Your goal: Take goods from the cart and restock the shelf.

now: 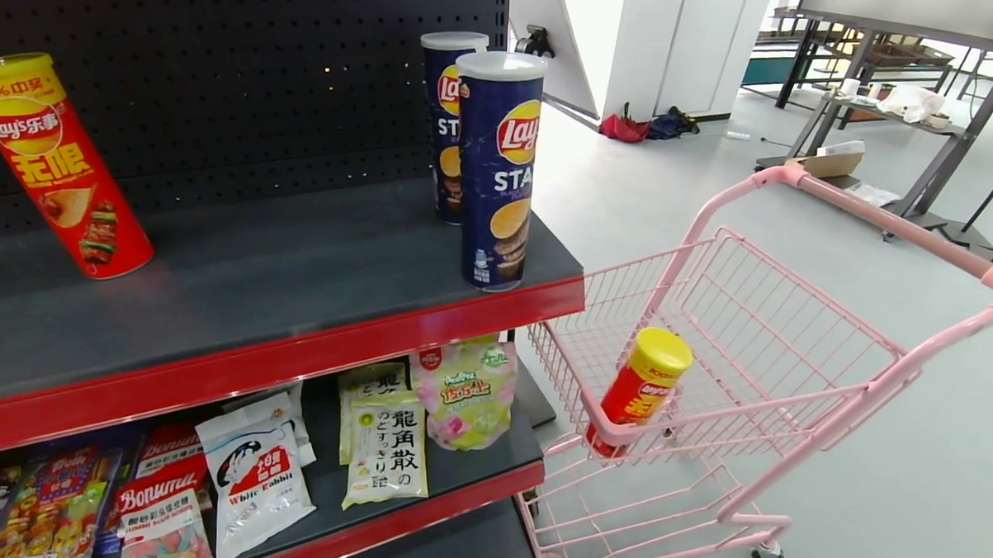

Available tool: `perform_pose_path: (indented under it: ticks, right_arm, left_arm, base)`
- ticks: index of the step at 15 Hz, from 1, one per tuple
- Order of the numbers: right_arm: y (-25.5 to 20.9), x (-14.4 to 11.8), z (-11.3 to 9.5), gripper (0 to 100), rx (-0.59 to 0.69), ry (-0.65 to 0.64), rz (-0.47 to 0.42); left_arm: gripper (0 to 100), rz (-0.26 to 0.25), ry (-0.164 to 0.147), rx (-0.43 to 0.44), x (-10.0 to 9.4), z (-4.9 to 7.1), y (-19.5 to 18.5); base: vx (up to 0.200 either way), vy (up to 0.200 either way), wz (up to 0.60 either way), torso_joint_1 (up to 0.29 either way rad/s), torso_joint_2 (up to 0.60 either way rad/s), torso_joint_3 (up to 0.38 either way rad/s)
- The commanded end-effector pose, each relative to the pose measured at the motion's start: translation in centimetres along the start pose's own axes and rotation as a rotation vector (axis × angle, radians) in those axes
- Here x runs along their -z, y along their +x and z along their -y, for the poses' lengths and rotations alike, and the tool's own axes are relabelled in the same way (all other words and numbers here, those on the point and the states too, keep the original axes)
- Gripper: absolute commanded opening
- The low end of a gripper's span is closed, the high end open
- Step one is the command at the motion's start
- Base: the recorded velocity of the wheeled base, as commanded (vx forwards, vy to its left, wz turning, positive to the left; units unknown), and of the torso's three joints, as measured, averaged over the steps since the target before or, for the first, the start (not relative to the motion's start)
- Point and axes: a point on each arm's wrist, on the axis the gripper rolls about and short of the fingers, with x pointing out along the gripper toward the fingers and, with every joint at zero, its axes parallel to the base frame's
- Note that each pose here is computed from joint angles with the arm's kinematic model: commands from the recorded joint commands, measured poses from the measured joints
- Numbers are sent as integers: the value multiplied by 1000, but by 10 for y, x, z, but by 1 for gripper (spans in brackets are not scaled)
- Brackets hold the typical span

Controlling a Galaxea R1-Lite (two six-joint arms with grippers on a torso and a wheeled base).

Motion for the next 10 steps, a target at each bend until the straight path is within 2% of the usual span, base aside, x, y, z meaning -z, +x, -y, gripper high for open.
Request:
perform_pose_path:
  ticks: [1, 6, 7, 8, 9, 10]
  right_arm:
    - [0, 0, 0, 100, 0, 0, 0]
    - [1, -1, 0, 100, -17, -26, -21]
    - [2, -27, -1, 100, -45, -7, -2]
    - [16, -82, -1, 100, -56, 77, -24]
    - [50, -167, -3, 100, -79, 271, -2]
    - [83, -184, -5, 100, -126, 244, -71]
  left_arm:
    - [100, 0, 0, -1, 0, 0, 0]
    - [100, 0, 0, -1, 0, 0, 0]
    - [100, 1, 0, -1, 0, 0, 0]
    - [100, 0, 0, -1, 0, 0, 0]
    - [100, 0, 0, -1, 0, 0, 0]
    - [100, -2, 0, -1, 0, 0, 0]
  base:
    - [0, 0, 0, -41, 90, 71]
    - [0, 0, 0, -3, 12, 8]
    - [0, 0, 0, 0, 0, 0]
    - [0, 0, 0, 0, 0, 0]
    - [0, 0, 0, 0, 0, 0]
    - [0, 0, 0, 0, 0, 0]
